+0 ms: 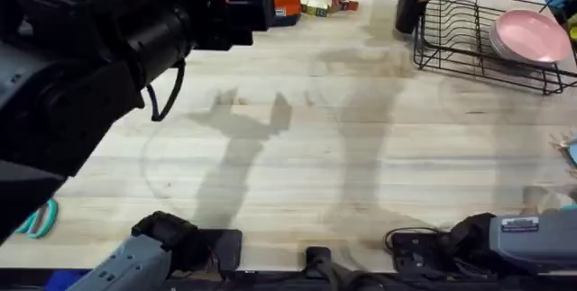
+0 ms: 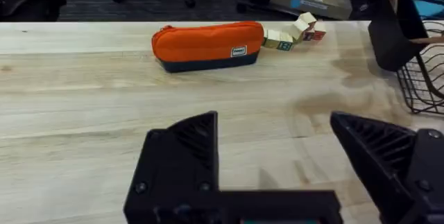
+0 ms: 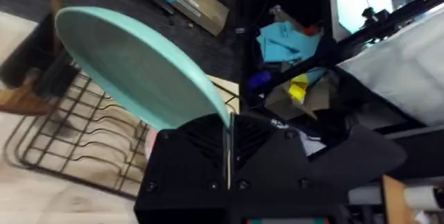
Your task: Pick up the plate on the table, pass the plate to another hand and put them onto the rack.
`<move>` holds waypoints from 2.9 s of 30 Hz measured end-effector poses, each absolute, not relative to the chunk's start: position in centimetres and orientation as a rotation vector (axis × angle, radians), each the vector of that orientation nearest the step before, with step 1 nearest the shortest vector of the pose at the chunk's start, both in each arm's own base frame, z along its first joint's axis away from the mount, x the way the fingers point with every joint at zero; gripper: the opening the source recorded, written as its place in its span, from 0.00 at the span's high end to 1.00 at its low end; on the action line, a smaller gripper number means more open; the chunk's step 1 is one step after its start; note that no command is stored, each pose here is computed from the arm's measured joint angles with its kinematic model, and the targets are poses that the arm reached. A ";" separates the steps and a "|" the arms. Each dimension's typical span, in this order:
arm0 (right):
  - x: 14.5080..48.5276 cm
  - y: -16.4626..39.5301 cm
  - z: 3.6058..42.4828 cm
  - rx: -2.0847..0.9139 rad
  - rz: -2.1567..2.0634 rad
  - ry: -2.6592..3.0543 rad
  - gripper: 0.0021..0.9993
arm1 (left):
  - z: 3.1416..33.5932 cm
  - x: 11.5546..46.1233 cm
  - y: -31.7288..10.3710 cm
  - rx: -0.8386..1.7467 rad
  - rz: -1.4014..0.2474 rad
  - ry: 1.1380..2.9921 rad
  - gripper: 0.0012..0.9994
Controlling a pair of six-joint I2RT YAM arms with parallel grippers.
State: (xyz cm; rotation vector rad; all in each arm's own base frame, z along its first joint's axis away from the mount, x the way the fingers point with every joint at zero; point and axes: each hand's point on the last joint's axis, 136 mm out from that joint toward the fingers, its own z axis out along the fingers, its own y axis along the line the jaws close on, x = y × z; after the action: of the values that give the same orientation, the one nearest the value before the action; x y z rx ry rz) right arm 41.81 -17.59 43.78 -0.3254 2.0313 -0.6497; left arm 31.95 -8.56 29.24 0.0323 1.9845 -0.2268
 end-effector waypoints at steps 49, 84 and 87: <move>56.4 -23.0 28.5 -0.770 -0.643 1.975 0.97 | 29.2 31.9 -8.6 0.033 -0.227 1.985 0.01; 58.2 -23.5 19.5 -0.858 -0.544 2.083 0.97 | 29.2 31.9 -8.6 0.032 -0.227 1.988 0.01; 58.0 -23.4 19.3 -0.860 -0.535 2.093 0.97 | 29.2 31.9 -8.6 0.032 -0.226 1.987 0.01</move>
State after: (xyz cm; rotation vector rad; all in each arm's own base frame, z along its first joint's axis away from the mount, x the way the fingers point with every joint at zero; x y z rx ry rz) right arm 58.00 -23.42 19.28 -0.8596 2.0932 -0.5351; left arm 31.92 -8.55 29.18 0.0321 1.9875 -0.2262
